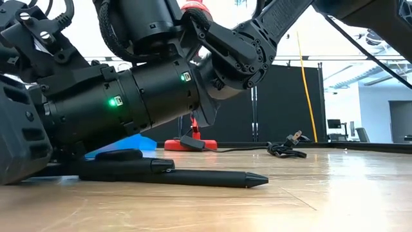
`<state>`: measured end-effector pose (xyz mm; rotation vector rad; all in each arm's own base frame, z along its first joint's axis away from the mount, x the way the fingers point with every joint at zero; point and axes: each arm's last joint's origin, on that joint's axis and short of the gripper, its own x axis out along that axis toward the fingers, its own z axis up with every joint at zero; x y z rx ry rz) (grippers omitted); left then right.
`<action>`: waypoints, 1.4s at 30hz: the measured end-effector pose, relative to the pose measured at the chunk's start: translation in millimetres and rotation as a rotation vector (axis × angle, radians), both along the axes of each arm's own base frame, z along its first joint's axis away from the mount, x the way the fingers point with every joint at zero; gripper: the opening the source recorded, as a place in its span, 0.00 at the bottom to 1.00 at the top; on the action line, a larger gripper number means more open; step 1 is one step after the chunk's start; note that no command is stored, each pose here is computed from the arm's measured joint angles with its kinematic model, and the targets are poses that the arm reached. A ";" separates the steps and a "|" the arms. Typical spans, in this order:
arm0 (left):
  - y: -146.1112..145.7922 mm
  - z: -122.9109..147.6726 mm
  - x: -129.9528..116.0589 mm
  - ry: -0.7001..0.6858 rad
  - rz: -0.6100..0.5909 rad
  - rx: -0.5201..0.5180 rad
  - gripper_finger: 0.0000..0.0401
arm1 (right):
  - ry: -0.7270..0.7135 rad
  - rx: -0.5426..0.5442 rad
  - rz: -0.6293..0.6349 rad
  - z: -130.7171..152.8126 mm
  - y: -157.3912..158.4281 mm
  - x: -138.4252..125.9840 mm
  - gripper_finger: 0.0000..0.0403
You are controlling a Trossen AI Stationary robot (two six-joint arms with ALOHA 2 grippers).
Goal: Pick & place school supplies into a supply box
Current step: Put the yellow pen into the blue supply box
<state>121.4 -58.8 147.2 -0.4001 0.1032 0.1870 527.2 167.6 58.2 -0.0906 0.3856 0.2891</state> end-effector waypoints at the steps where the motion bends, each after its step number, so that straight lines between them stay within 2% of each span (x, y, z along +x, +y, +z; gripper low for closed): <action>1: 0.0 -0.4 -0.1 0.004 0.001 -0.001 0.09 | -0.001 -0.004 -0.002 0.0 0.3 -0.1 0.15; 12: 0.1 -1.7 -0.3 0.014 0.001 -0.002 0.09 | -0.017 -0.014 -0.007 9.7 0.1 0.2 0.15; 18: 0.2 -2.1 -0.3 0.017 0.000 -0.005 0.09 | -0.018 -0.070 -0.060 11.0 -2.1 0.2 0.15; 24: 0.2 -2.3 -0.4 0.019 0.000 -0.004 0.09 | -0.028 -0.094 -0.051 13.1 -1.0 -0.1 0.15; 31: 0.2 -2.3 -0.4 0.019 0.001 -0.004 0.09 | -0.042 -0.182 -0.065 24.7 2.1 -1.8 0.15; 36: 0.2 -2.3 -0.4 0.019 0.001 -0.004 0.09 | -0.041 -0.145 -0.027 27.3 4.0 -2.0 0.16; 40: 0.2 -2.3 -0.4 0.018 0.002 -0.006 0.09 | -0.018 -0.035 0.037 27.1 1.0 -0.6 0.23; 42: 0.2 -2.3 -0.4 0.018 0.002 -0.006 0.09 | -0.014 -0.016 0.057 27.3 -3.9 1.0 0.27</action>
